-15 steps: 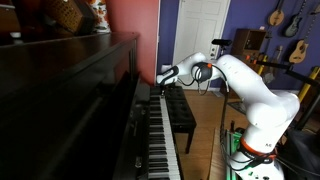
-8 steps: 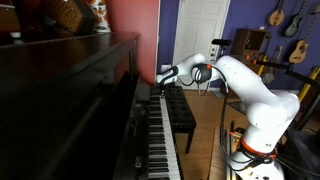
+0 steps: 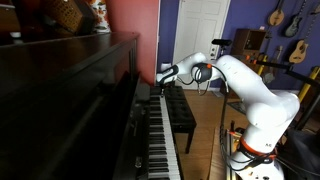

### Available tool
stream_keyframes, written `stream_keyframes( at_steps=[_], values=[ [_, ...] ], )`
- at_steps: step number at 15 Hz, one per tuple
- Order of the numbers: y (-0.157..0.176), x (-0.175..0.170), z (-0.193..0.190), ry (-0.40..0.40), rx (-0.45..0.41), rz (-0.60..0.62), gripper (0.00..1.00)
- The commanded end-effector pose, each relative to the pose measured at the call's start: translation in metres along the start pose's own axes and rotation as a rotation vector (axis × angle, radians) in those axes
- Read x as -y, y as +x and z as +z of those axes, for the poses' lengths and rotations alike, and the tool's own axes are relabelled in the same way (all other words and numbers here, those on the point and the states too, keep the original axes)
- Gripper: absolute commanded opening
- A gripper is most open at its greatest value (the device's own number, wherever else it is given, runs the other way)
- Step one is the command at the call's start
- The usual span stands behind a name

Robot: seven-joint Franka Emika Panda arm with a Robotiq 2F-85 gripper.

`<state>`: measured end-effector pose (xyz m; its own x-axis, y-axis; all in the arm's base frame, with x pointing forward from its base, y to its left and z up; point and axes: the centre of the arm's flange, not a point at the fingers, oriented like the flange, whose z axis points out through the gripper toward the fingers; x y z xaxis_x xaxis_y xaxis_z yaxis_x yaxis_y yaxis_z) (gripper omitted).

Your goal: Press the second key, from the right, on the keyboard

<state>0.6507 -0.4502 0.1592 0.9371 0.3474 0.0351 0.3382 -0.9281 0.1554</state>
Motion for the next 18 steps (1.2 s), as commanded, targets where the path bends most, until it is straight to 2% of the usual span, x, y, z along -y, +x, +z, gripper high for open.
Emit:
stream_keyframes(
  at_steps=[1,4,5,6,7,13,16,18],
  values=[
    [-0.004,0.004,-0.023,-0.022,0.009,-0.02,0.0],
    [-0.001,0.006,-0.04,-0.046,0.006,-0.033,0.0],
    [0.0,0.007,-0.046,-0.039,0.003,-0.037,0.26],
    [0.001,0.007,-0.05,-0.035,-0.003,-0.035,0.27],
    [0.002,0.008,-0.054,-0.045,-0.004,-0.036,0.33],
    [0.004,0.021,-0.073,-0.041,-0.006,-0.046,0.77],
    [0.002,0.032,-0.085,0.007,-0.004,-0.061,0.99],
    [0.0,0.04,-0.092,0.011,-0.001,-0.066,1.0]
  ],
)
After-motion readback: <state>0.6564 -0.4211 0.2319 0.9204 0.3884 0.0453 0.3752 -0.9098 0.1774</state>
